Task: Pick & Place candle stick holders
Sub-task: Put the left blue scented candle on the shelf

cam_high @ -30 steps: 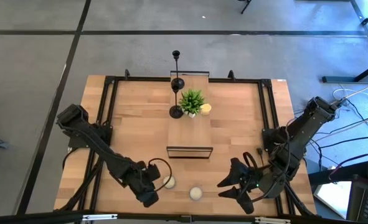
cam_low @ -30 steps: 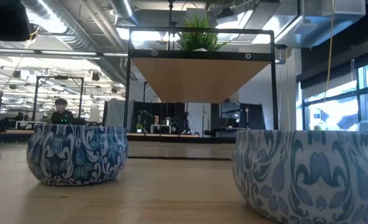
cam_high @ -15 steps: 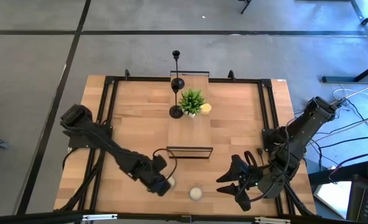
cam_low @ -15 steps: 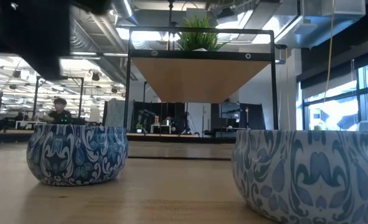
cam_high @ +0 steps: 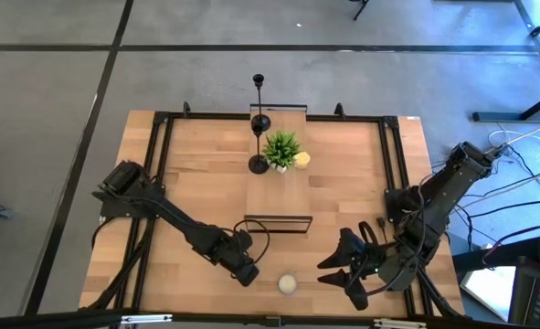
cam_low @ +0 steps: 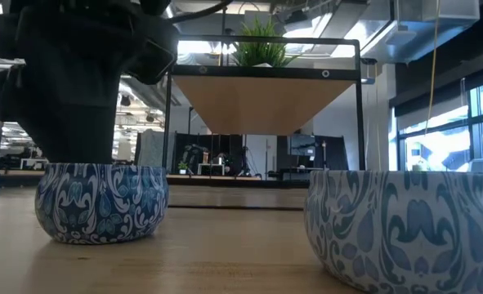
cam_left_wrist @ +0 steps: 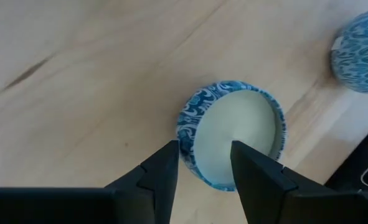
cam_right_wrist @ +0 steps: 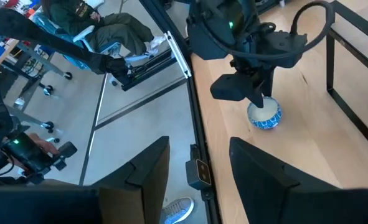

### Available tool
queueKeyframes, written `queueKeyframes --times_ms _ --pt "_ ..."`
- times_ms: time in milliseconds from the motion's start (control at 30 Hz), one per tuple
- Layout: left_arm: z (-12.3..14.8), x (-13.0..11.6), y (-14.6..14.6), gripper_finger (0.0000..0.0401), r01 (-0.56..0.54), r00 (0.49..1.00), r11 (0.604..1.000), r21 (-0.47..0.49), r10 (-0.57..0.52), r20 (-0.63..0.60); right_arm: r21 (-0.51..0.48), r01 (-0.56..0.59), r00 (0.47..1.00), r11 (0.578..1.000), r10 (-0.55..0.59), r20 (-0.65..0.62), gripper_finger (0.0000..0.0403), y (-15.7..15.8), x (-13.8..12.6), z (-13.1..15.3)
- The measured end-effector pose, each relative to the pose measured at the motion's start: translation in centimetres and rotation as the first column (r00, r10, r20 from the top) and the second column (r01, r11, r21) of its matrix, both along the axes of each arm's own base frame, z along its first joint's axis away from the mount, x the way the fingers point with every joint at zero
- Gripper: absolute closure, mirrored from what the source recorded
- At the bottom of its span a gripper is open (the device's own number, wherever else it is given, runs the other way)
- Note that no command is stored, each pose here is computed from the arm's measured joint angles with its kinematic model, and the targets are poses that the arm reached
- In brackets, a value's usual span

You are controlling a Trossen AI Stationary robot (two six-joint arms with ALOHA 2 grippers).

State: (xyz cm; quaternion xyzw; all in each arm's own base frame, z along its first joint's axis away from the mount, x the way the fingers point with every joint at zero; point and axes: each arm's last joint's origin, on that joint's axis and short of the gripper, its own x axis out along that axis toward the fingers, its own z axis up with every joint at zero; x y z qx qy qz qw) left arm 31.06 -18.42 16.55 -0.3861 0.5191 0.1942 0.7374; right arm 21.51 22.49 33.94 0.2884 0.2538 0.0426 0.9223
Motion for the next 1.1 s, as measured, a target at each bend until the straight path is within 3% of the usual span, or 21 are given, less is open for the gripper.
queueKeyframes --times_ms 200,567,933,1100 --pt "0.1 0.0 0.1 0.0280 0.024 1.000 1.000 0.018 -0.025 0.010 0.004 0.000 1.000 1.000 0.000 0.005 0.0231 0.0 0.0 0.1" --pt "-0.1 -0.3 0.3 0.0392 0.039 0.999 0.998 0.044 -0.038 -0.026 0.019 -0.010 1.000 1.000 0.010 0.017 0.0231 0.1 0.1 0.2" --pt "0.0 -0.3 0.3 0.0398 0.034 0.999 0.998 0.053 -0.033 -0.020 0.024 -0.015 1.000 1.000 0.015 0.021 0.0231 0.2 0.0 0.3" --pt "2.4 0.0 -0.5 0.0398 0.029 0.997 0.999 0.038 -0.032 0.063 0.021 -0.015 1.000 1.000 0.015 0.019 0.0231 0.2 0.0 0.3"
